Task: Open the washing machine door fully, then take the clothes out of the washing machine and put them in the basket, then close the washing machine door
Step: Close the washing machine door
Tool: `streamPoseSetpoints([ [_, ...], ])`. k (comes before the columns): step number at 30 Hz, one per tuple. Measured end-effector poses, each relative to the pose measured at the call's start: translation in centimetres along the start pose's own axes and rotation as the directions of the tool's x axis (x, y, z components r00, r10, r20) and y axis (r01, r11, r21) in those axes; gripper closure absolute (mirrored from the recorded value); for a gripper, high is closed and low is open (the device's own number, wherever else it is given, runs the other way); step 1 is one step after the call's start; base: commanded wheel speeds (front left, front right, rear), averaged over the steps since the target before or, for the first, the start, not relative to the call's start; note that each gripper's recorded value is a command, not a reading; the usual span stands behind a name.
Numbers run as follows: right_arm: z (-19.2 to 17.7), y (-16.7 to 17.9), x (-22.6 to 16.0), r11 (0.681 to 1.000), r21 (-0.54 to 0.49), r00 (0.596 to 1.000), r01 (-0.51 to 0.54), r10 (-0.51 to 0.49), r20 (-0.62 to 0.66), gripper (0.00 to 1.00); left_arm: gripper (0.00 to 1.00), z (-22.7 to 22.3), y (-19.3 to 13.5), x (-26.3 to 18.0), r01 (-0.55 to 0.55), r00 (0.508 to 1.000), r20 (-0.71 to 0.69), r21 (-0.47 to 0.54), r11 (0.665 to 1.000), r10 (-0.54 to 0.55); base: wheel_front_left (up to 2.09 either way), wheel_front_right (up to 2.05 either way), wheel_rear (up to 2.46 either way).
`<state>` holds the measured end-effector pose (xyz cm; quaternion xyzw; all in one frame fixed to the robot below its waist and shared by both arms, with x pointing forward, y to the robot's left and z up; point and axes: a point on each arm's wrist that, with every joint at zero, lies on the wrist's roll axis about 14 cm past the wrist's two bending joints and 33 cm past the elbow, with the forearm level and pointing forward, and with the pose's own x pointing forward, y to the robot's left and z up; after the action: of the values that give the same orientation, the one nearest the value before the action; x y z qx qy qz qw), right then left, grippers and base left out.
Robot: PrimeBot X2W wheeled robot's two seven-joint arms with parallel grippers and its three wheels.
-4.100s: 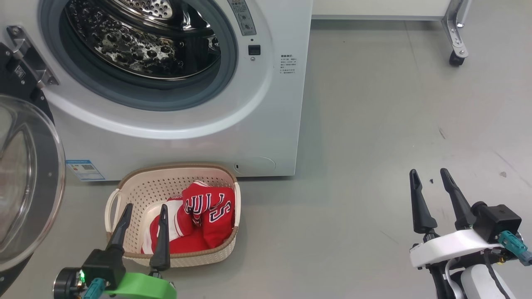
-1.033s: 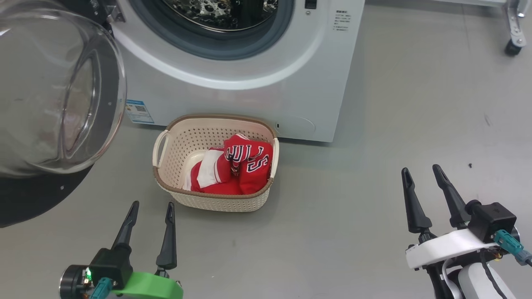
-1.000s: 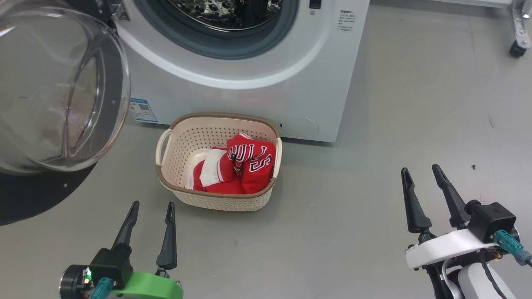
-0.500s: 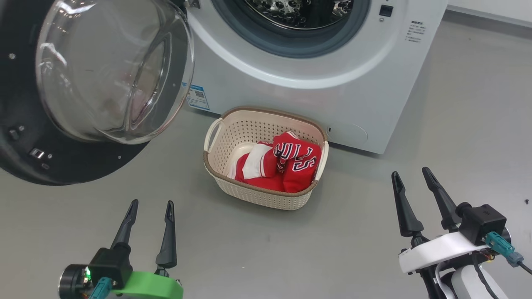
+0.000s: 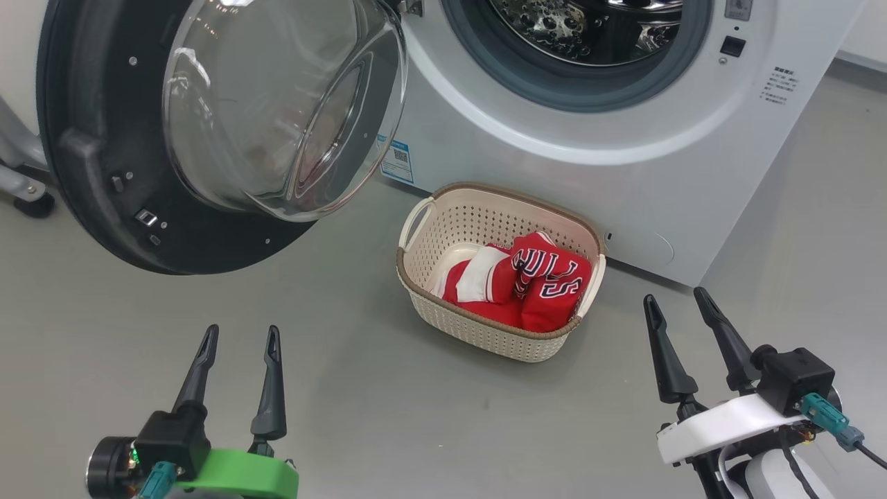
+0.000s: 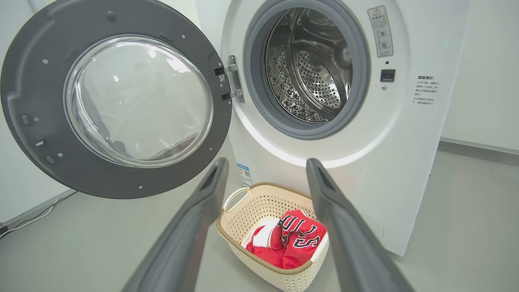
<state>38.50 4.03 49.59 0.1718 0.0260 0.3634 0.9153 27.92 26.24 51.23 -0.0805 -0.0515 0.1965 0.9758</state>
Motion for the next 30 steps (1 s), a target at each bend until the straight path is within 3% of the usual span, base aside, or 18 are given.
streamPoseSetpoints([
  [30, -1.1, 2.7, 1.2, 0.996, 0.018, 0.995, -0.089, 0.090, -0.032, 0.00, 0.00, 1.1, 2.6, -1.8, -0.086, 0.996, 0.030, 0.005, 0.996, 0.085, 0.00, 0.00, 0.00],
])
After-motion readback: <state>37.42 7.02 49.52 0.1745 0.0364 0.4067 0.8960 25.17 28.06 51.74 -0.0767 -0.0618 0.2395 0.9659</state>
